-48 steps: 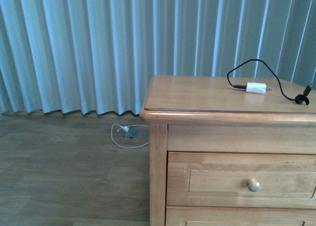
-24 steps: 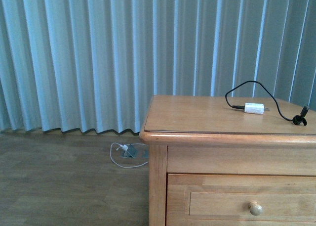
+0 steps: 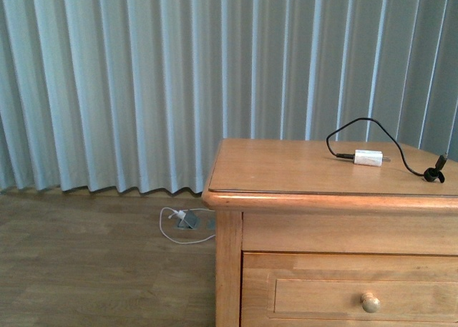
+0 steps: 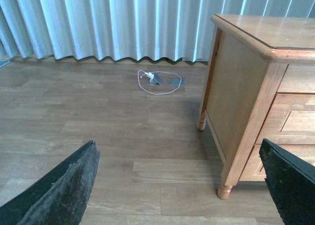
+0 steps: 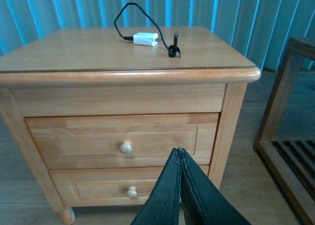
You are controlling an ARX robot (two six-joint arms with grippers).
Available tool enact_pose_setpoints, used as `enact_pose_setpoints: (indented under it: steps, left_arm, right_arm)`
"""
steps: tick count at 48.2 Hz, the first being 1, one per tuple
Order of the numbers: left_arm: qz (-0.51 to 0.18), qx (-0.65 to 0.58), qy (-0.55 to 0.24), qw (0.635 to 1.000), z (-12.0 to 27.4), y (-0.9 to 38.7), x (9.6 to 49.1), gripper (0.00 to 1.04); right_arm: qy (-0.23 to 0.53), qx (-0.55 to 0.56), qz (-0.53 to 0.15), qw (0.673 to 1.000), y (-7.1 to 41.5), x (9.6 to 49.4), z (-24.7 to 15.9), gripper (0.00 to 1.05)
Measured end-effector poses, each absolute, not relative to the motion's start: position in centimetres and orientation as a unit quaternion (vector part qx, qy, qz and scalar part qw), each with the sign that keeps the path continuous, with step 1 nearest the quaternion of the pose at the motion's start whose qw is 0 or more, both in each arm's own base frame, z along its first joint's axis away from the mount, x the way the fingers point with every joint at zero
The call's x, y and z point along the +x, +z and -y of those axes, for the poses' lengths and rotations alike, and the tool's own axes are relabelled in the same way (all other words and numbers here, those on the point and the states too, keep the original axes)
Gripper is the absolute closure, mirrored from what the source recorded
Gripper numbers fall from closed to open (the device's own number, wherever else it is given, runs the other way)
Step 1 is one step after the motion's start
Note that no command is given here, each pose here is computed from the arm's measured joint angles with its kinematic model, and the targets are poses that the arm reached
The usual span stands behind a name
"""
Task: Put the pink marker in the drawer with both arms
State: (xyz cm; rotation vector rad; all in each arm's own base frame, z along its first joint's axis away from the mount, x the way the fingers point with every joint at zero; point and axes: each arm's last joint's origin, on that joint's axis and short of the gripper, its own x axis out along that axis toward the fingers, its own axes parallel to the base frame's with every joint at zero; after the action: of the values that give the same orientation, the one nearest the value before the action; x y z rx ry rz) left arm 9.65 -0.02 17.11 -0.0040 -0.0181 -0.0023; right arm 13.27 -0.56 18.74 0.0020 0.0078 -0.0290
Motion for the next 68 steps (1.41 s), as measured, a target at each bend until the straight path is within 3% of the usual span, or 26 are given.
enact_pose_setpoints:
  steps: [65,68]
  left_arm:
    - [0.009,-0.002,-0.001,1.0,0.0,17.1,9.6,0.06]
    - [0.009,-0.002,-0.001,1.0,0.0,17.1,9.6,0.06]
  right_arm:
    - [-0.001,0.0,0.001,1.0,16.5,9.8,0.0,1.03]
    - [-0.001,0.0,0.001,1.0,16.5,9.8,0.0,0.95]
